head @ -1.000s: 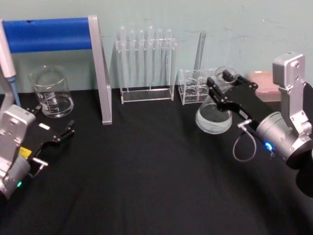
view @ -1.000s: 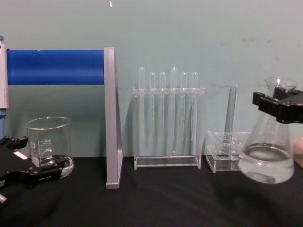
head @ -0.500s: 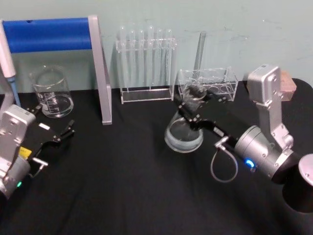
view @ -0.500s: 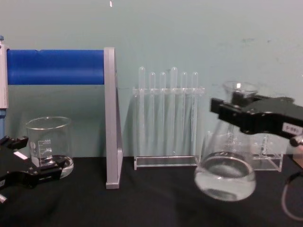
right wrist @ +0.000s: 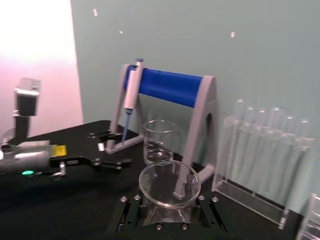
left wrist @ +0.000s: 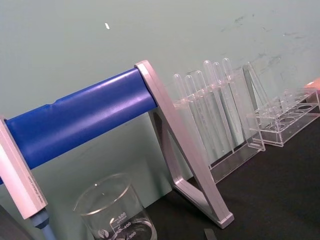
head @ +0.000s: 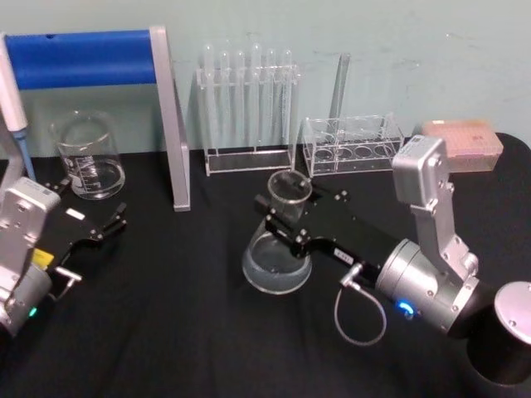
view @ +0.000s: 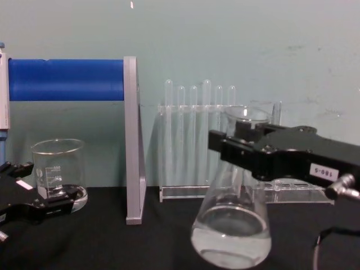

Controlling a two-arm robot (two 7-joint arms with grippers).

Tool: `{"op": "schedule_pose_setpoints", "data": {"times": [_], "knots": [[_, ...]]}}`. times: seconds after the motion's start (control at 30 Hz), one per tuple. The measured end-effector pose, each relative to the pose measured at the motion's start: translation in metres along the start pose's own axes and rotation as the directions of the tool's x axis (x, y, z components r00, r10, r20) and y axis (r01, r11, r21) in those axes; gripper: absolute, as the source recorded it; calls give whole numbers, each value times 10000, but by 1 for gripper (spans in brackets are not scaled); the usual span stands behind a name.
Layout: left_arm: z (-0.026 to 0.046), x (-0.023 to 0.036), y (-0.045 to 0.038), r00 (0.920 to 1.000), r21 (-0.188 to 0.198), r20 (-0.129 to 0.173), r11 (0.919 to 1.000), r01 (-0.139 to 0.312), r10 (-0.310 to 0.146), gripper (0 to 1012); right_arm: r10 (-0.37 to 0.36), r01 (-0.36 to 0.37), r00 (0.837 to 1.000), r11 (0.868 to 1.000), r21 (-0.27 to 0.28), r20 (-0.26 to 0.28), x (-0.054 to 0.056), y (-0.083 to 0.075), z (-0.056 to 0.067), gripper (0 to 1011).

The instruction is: Grasp the erlenmeyer flask with one hand, shake it three times, then place it back.

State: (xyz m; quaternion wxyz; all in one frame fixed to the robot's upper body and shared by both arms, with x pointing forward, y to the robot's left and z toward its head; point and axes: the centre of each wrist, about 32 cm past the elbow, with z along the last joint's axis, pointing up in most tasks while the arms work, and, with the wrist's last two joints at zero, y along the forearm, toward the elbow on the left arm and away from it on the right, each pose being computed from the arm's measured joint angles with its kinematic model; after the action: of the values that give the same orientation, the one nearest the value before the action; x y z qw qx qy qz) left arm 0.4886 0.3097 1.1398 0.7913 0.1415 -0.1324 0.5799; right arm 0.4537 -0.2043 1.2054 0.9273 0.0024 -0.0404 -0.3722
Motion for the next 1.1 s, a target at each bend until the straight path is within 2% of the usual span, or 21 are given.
{"op": "schedule_pose_setpoints", "data": {"times": [0.33, 0.5, 0.8, 0.9, 0.93, 1.0, 1.1], "knots": [[0, 0, 0, 10000, 0, 0, 10000, 0, 0, 1001, 502, -502, 9987, 9987, -35, -5, -83, -26, -6, 453], [0, 0, 0, 10000, 0, 0, 10000, 0, 0, 1001, 316, -316, 9995, 9995, -26, 22, -56, -23, -3, 453], [0, 0, 0, 10000, 0, 1, 10000, 1, -1, 1001, -774, 775, 9969, 9970, -9, 150, 151, -10, -7, 453], [0, 0, 0, 10000, 0, 0, 10000, 0, 0, 1001, -1350, 1351, 9906, 9908, -13, 228, 261, -9, -14, 453], [0, 0, 0, 10000, -1, 0, 10000, 0, 0, 1001, -1350, 1351, 9906, 9908, -13, 228, 261, -9, -14, 453], [0, 0, 0, 10000, 0, 0, 10000, 0, 0, 1001, -1794, 1794, 9834, 9838, 1, 287, 348, -11, -15, 453], [0, 0, 0, 10000, -1, 0, 10000, 0, 0, 1001, -2127, 2129, 9766, 9771, -28, 321, 411, -16, -27, 453]]}}
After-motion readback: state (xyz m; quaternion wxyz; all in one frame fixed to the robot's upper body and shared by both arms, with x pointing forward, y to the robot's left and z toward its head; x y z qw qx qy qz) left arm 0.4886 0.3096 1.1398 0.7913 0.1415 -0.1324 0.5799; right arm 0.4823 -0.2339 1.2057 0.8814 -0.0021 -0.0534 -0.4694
